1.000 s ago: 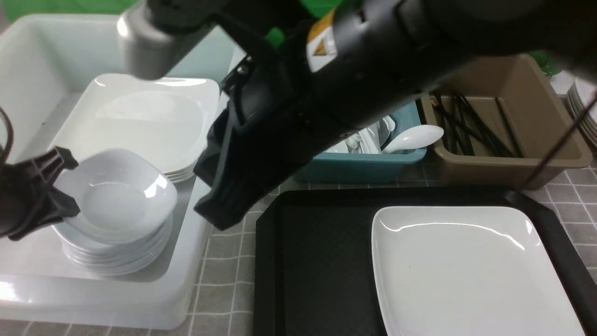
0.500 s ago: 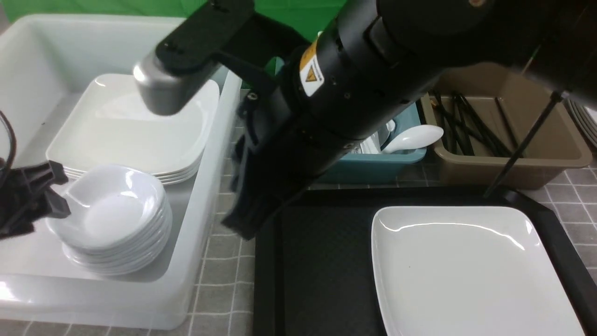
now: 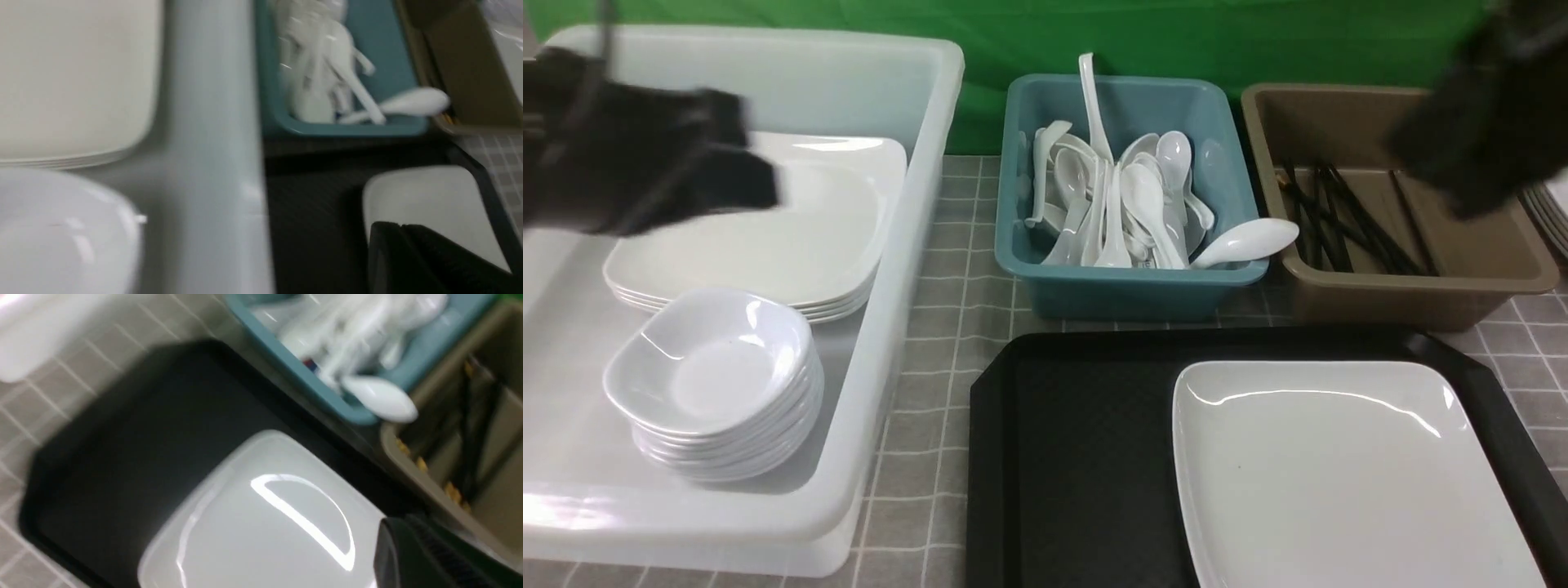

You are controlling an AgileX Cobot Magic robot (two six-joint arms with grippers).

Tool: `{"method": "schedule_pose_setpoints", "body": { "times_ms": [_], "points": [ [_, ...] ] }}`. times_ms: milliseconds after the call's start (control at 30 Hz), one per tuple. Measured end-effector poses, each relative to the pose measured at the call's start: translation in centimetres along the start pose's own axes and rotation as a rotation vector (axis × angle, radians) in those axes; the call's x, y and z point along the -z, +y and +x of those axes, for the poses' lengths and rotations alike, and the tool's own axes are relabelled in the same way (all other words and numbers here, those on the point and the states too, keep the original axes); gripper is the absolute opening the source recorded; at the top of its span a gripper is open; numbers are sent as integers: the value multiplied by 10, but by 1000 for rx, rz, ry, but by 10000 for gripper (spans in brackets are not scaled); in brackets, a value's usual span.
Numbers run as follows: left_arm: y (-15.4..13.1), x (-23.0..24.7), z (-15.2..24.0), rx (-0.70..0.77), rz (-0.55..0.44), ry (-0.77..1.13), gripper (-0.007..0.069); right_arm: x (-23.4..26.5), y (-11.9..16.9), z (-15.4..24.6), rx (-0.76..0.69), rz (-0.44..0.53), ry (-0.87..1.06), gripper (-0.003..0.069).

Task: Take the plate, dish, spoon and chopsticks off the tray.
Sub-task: Use the left arm to grab a plate from the dinner plate

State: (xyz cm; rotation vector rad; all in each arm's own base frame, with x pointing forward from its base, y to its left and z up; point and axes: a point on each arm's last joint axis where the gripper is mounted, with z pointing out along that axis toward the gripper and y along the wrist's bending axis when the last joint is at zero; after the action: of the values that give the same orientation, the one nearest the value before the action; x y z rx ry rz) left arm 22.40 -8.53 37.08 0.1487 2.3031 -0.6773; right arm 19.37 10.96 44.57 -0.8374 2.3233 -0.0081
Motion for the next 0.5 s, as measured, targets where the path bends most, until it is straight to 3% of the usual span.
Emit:
{"method": "schedule_pose_setpoints", "body": {
  "times_ms": [133, 333, 500],
  "points": [
    [-39, -56, 16, -133, 24, 168, 1, -3, -19, 54, -122, 69, 71, 28],
    [-75, -126, 34, -229, -1, 336, 11, -9, -15, 106, -201, 84, 122, 26],
    [-100, -195, 33, -308, -13, 412, 115, -17, -2, 132, -224, 38, 155, 24]
  ]
}}
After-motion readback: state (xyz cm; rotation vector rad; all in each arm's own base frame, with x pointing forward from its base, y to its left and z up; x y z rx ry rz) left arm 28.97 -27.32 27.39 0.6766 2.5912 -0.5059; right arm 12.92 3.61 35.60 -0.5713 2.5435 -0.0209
